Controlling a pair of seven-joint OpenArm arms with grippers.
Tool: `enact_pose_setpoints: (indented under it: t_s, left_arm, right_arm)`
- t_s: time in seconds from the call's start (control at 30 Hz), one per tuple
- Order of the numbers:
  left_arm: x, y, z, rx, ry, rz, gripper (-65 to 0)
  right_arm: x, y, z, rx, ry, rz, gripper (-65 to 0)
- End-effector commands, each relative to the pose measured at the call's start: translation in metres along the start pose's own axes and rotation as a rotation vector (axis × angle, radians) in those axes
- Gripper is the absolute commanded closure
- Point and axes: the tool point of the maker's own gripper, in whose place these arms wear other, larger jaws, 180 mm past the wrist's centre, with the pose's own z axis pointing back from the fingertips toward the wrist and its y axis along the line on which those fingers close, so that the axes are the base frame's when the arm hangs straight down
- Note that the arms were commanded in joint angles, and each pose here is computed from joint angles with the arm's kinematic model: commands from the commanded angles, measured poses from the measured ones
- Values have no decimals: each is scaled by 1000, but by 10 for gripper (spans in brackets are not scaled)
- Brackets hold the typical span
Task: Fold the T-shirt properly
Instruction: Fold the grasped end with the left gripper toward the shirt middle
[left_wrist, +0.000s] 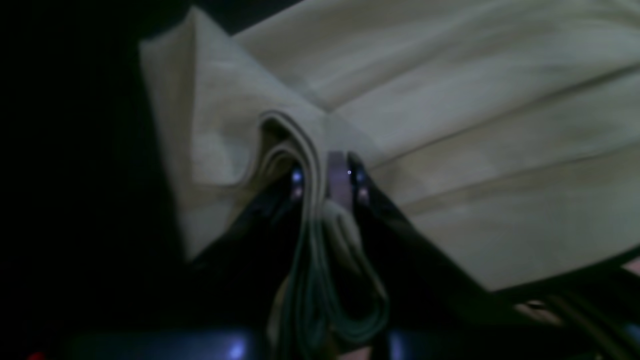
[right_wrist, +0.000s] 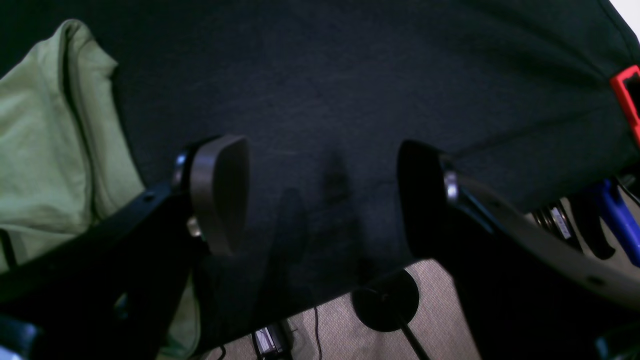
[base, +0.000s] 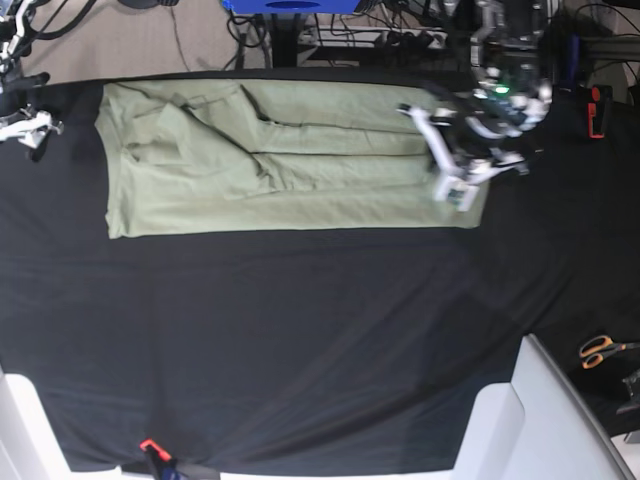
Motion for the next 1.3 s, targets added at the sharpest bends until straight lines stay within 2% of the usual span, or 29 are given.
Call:
enact_pose_setpoints:
  t_s: [0.0, 0.3, 0.47, 0.8, 1.0, 1.27]
  left_arm:
    - [12, -5, 1, -12, -39, -7, 0]
    - [37, -54, -18, -134, -70, -55, 0]
    - [43, -74, -32, -159, -60, -45, 0]
    - [56, -86, -42, -172, -71, -29, 0]
    - [52, -112, -46, -231, -51, -81, 0]
    - [53, -112, -46, -232, -52, -79, 0]
  right_arm:
    - [14, -4, 2, -5, -46, 9, -428]
    - [16, -3, 1, -4, -48, 5, -428]
    - [16, -3, 1, -4, -48, 5, -428]
    - [18, -2, 0, -2, -55, 5, -428]
    - [21, -1, -2, 0, -60, 2, -428]
    - [22, -1, -2, 0, -61, 3, -428]
